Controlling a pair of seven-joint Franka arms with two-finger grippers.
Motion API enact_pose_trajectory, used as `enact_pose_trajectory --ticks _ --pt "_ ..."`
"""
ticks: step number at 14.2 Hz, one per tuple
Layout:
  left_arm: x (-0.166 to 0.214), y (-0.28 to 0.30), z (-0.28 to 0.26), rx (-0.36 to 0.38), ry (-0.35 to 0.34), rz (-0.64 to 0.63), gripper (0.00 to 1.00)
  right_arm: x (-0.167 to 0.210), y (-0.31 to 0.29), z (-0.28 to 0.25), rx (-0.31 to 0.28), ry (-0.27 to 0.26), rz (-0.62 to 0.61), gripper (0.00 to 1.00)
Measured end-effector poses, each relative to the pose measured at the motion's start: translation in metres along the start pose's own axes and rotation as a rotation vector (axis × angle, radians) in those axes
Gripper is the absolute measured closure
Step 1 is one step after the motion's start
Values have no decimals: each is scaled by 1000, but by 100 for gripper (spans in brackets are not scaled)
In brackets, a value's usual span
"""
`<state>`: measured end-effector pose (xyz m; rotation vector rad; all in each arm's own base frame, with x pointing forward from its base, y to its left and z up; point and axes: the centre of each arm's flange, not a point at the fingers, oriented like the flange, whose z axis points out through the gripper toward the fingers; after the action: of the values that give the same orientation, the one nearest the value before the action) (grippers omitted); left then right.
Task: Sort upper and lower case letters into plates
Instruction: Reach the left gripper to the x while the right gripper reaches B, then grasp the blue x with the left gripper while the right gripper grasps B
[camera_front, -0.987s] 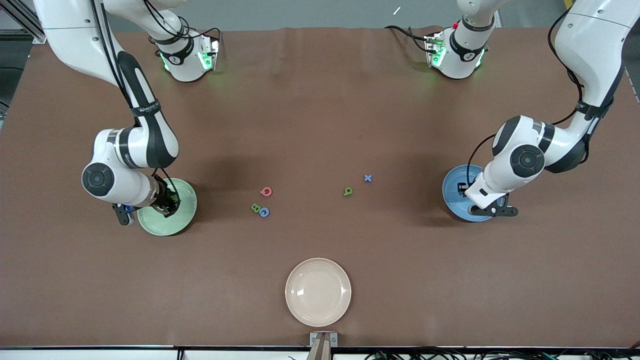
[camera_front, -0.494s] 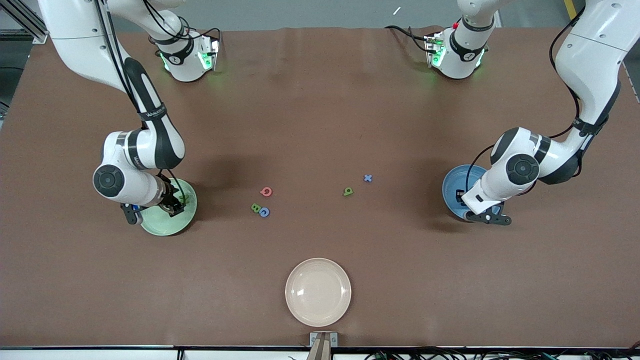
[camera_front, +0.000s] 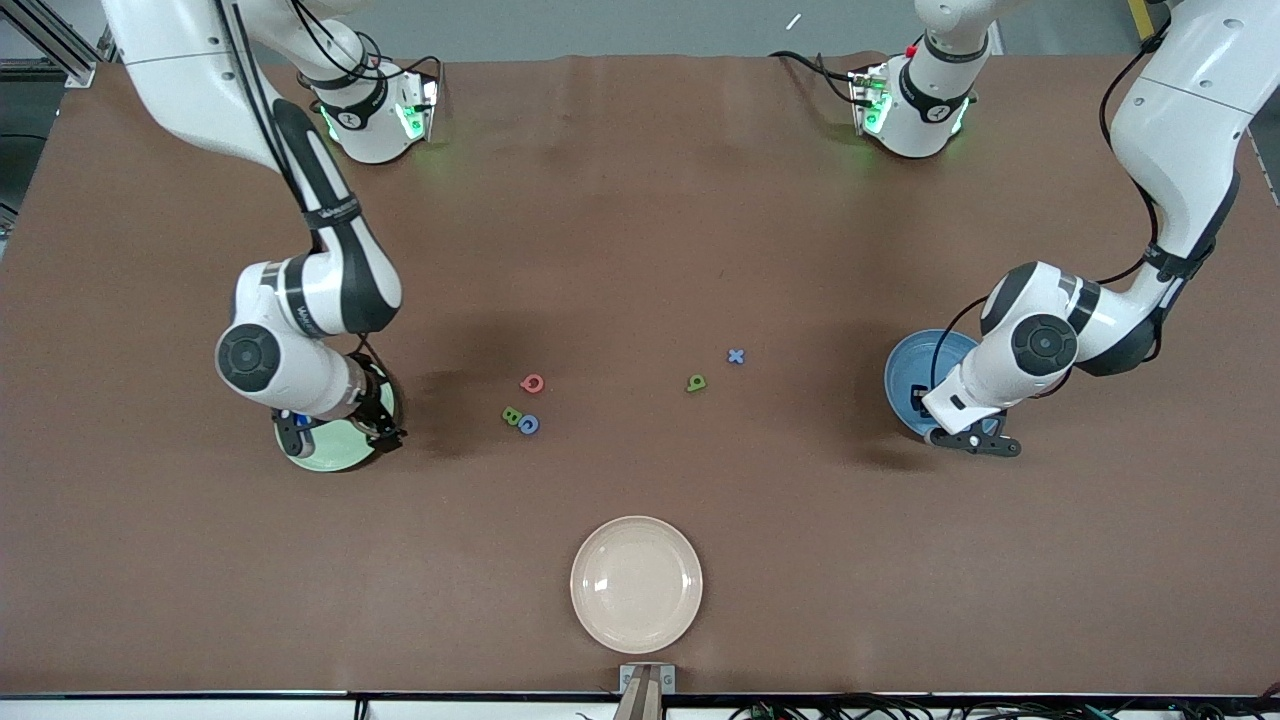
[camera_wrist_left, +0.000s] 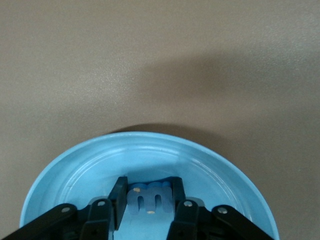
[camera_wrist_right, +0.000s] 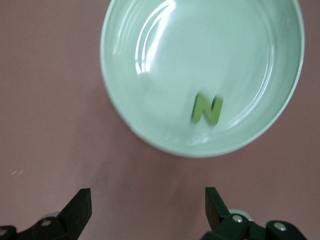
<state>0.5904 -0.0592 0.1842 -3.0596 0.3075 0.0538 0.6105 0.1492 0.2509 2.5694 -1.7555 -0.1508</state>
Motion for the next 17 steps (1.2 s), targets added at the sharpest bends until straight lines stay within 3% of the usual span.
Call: enact_pose_trajectory --ticks 1,2,5,7,12,17 --pt "1 -2 -1 0 3 4 58 -20 -6 1 5 2 18 0" --pt "2 -6 -2 1 6 8 50 -40 -12 5 12 0 33 0" --pt "5 -6 -18 5 20 14 22 -93 -29 40 51 6 60 3" --pt "4 4 -42 8 2 25 2 -111 -36 65 56 14 77 13" --pt "6 50 -106 -43 3 -37 0 -123 -52 71 72 14 109 20" --pt "-2 166 -121 -57 14 -131 0 -132 -52 73 71 15 102 33"
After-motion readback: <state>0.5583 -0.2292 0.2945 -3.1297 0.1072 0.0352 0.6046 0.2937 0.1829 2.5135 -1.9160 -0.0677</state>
